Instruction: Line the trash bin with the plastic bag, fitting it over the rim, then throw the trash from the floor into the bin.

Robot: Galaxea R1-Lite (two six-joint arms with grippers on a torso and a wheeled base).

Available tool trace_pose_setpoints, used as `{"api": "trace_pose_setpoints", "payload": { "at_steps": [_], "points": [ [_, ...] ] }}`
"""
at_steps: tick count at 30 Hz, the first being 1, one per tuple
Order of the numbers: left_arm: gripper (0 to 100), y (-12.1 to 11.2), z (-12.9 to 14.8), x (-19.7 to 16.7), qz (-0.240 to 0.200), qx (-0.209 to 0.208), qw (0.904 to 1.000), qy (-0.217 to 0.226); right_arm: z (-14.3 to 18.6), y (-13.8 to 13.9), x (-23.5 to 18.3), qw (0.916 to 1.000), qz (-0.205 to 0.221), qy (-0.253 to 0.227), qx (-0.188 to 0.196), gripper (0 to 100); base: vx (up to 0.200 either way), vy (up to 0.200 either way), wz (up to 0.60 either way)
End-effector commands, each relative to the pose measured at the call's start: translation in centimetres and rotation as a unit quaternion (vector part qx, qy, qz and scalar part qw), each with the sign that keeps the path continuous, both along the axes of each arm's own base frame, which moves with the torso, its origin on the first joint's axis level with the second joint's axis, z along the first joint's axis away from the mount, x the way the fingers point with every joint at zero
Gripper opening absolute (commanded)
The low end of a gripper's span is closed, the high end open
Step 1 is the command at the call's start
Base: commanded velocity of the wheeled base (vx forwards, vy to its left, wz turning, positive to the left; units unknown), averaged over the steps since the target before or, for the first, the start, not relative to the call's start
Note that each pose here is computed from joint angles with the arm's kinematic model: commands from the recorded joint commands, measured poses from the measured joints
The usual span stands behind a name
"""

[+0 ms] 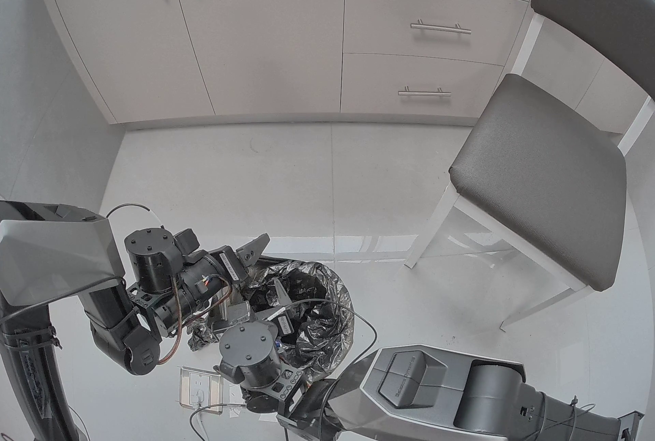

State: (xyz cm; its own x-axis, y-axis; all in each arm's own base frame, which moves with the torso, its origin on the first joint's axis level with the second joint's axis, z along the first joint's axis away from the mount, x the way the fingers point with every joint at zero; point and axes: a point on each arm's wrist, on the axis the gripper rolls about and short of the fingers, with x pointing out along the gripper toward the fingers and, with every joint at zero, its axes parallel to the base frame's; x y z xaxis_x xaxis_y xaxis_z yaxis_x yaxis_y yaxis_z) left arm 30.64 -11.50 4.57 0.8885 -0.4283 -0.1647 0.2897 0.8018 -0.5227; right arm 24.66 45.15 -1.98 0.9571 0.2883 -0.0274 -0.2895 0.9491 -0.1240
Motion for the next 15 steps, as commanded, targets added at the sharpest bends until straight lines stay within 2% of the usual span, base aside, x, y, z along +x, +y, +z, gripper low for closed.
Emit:
{"api": "trace_pose_setpoints", "payload": {
  "at_steps": [1, 9, 15],
  "points": [
    [100, -0.01, -0.04, 0.00, 0.000, 0.000, 1.0000, 0.001, 0.45, 0.42, -0.70, 1.0000, 0.008, -0.001, 0.001, 100, 0.000, 0.000, 0.00],
    [100, -0.02, -0.07, 0.04, 0.000, 0.001, 1.0000, 0.000, 0.12, 0.44, -0.53, 0.9998, 0.012, -0.007, -0.015, 100, 0.000, 0.000, 0.00],
    [100, -0.03, -0.27, 0.06, 0.000, 0.003, 1.0000, 0.002, -0.38, 0.74, -0.28, 0.9990, 0.032, -0.012, -0.029, 100, 0.000, 0.000, 0.00]
  ]
}}
